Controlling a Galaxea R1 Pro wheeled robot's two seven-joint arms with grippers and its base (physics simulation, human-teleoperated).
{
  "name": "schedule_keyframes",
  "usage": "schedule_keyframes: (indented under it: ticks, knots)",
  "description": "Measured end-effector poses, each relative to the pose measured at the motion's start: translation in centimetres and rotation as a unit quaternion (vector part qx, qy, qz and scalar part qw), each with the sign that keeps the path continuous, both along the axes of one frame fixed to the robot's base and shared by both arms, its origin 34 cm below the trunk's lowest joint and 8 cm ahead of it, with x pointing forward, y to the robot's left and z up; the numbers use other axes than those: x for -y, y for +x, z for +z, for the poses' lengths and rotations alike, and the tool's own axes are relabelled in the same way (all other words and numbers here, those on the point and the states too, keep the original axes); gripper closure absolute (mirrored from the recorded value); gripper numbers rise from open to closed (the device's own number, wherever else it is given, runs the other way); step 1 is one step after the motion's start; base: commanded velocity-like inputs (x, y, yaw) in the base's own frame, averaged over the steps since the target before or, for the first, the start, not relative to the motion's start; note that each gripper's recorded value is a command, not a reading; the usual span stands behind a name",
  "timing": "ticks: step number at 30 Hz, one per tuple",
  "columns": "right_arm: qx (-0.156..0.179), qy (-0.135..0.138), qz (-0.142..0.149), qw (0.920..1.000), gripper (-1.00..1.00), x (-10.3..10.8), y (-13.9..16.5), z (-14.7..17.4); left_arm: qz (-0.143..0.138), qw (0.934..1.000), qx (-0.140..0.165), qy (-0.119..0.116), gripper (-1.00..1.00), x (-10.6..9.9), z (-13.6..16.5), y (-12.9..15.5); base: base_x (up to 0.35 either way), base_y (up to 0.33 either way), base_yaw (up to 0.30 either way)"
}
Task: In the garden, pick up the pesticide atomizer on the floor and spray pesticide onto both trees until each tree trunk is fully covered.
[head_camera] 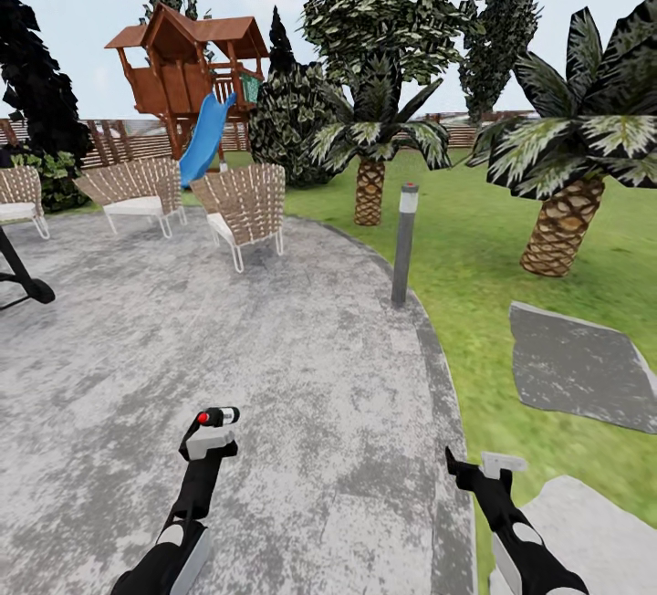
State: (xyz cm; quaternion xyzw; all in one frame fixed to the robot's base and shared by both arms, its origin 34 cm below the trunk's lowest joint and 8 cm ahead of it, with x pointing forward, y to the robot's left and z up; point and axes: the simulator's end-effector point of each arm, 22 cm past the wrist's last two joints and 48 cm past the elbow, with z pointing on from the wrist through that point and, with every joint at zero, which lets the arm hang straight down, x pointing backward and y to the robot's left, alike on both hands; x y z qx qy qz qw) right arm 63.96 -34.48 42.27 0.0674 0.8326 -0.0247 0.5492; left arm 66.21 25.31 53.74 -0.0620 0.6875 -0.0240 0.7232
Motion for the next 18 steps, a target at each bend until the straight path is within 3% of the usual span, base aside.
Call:
schedule_keyframes:
  ticks: [7, 18]
  knots:
    - [0.002, 0.009, 0.004, 0.9999, -1.0, -1.6, 0.5, 1.4, -0.008, 1.0, -0.004, -0.002, 1.0, 0.9, 1.6, 0.5, 0.0, 0.0, 0.0]
    - [0.002, 0.012, 0.005, 0.9999, -1.0, -1.9, 1.0, 3.8, -0.035, 0.9991, -0.023, 0.003, 1.0, 2.2, 3.2, 1.2, 0.0, 0.0, 0.0]
